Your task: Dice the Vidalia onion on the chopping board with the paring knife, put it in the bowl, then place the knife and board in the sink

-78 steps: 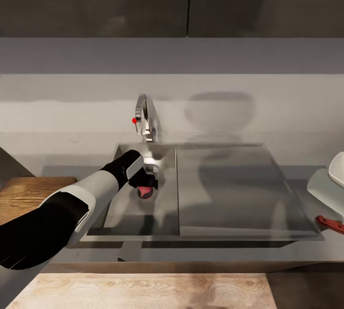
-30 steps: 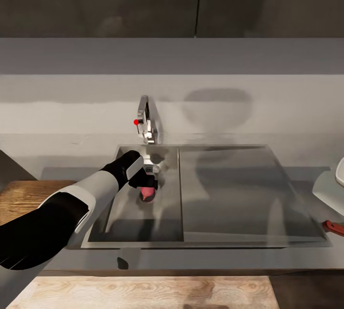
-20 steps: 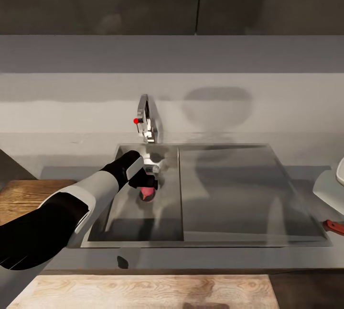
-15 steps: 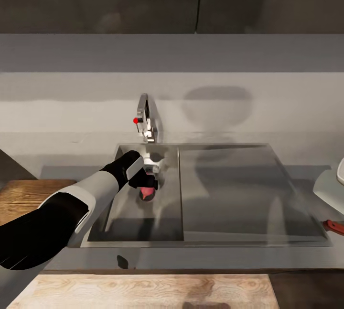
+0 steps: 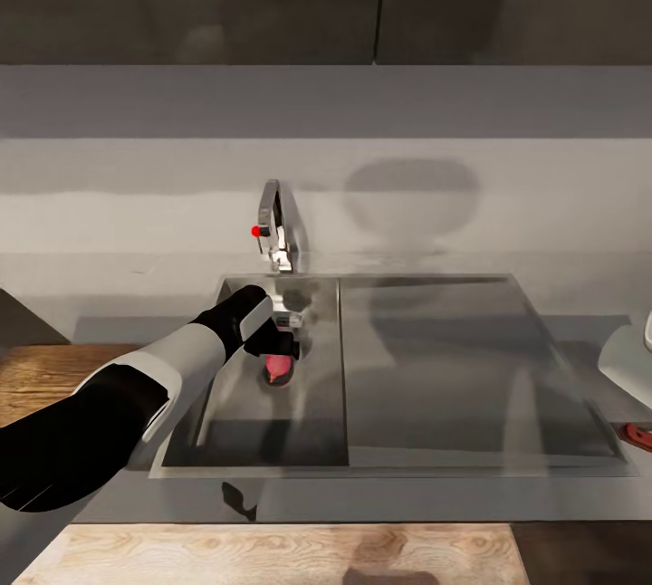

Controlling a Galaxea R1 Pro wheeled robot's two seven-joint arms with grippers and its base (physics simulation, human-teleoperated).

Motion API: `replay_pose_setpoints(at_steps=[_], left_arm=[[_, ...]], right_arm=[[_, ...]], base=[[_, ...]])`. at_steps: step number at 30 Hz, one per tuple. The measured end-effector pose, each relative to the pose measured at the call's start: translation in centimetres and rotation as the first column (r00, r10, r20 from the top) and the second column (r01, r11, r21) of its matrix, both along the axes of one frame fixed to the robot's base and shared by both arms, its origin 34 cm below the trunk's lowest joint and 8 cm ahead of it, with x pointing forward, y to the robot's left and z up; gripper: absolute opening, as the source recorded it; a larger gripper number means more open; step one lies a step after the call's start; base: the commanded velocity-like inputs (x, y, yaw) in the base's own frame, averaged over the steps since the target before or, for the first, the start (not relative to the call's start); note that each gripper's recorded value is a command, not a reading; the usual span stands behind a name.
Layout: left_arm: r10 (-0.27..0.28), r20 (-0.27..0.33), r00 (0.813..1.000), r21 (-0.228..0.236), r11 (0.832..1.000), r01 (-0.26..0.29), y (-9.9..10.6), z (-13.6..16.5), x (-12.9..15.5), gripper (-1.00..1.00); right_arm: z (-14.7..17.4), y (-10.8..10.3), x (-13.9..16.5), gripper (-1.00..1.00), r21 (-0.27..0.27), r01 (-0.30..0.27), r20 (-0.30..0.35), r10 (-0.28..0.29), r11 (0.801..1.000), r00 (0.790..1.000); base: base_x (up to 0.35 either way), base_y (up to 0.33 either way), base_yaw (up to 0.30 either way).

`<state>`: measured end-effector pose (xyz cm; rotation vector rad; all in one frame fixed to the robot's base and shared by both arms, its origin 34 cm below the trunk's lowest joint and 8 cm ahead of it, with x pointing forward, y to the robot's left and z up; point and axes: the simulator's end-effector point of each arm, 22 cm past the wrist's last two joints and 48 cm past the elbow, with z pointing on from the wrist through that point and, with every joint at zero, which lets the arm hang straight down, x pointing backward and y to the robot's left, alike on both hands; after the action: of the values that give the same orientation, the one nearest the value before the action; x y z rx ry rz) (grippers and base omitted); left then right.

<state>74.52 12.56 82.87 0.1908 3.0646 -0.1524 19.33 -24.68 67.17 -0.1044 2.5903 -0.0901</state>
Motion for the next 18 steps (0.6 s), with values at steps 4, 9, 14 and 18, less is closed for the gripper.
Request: replay_pose_setpoints(at_steps=[4, 9, 14, 18], left_arm=[[0.0, -0.007, 1.0, 0.0, 1.0, 0.0, 0.0, -0.3, -0.4, 1.0], [-0.015, -0.012, 1.0, 0.01, 1.0, 0.015, 0.0, -0.3, -0.5, 1.0], [-0.015, -0.017, 1.0, 0.01, 1.0, 0.015, 0.0, -0.4, -0.7, 1.0], [-0.015, -0.019, 1.0, 0.01, 1.0, 0.016, 0.0, -0.4, -0.8, 1.0]], right_arm=[[0.0, -0.3, 0.0, 1.0, -0.003, -0.007, -0.001, 0.007, 1.0, 1.0], [0.0, 1.1, 0.3, 1.0, 0.018, -0.01, 0.006, 0.01, 1.0, 1.0], [0.0, 2.6, 0.3, 1.0, 0.038, 0.005, 0.005, -0.005, 0.999, 1.0], [0.1, 3.2, 0.4, 1.0, 0.046, 0.011, 0.005, -0.012, 0.999, 1.0]], base=[[0.0, 0.0, 0.0], [0.0, 0.0, 0.0], [0.0, 0.0, 0.0], [0.0, 0.0, 0.0]])
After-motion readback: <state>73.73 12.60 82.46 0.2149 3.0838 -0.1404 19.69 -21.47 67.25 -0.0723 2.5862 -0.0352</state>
